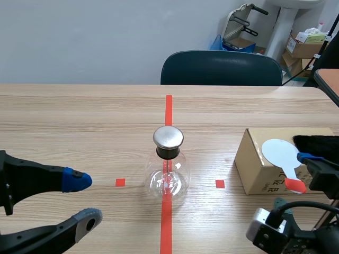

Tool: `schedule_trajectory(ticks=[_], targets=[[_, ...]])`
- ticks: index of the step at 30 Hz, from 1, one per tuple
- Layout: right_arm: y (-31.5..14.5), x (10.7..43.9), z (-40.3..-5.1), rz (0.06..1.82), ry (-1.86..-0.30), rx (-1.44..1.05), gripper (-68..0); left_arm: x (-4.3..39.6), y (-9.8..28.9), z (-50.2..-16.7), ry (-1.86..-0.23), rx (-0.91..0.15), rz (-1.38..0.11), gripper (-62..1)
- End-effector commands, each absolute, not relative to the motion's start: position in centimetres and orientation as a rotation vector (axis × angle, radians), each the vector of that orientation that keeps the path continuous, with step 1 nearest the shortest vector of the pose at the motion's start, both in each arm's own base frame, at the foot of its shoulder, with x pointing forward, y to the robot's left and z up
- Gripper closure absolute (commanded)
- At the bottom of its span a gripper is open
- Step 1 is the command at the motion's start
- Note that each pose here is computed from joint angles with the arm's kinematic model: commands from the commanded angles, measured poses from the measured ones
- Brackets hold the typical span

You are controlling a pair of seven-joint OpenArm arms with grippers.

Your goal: Do the electroscope experiment

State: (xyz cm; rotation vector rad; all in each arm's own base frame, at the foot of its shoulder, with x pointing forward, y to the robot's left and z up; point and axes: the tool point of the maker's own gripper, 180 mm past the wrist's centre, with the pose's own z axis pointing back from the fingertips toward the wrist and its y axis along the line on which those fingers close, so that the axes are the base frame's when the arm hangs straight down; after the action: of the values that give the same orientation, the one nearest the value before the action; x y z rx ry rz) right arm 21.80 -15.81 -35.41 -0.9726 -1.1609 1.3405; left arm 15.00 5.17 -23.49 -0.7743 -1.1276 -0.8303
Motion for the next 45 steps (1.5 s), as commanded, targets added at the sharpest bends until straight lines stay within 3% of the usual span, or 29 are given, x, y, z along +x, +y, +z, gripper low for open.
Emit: schedule_trajectory(ticks=[1,14,27,42,45], targets=[[-15.92,22.38,-34.27,1.345,-1.196,-1.007,-67.9,14.81,4.89,-23.14,-1.135,-0.795,-0.818,-31.7],[-15.94,22.38,-34.27,1.345,-1.195,-1.008,-67.6,14.78,4.92,-23.3,-1.127,-0.791,-0.82,-31.7],[-16.15,22.41,-34.28,1.336,-1.187,-1.014,-36.2,14.78,4.92,-23.3,-1.127,-0.791,-0.821,-31.7],[-16.33,22.44,-34.29,1.331,-1.179,-1.02,-34.2,14.82,4.89,-23.15,-1.134,-0.795,-0.817,-31.7],[-16.34,22.44,-34.29,1.33,-1.179,-1.02,-27.3,14.82,4.89,-23.15,-1.134,-0.795,-0.817,-31.7]])
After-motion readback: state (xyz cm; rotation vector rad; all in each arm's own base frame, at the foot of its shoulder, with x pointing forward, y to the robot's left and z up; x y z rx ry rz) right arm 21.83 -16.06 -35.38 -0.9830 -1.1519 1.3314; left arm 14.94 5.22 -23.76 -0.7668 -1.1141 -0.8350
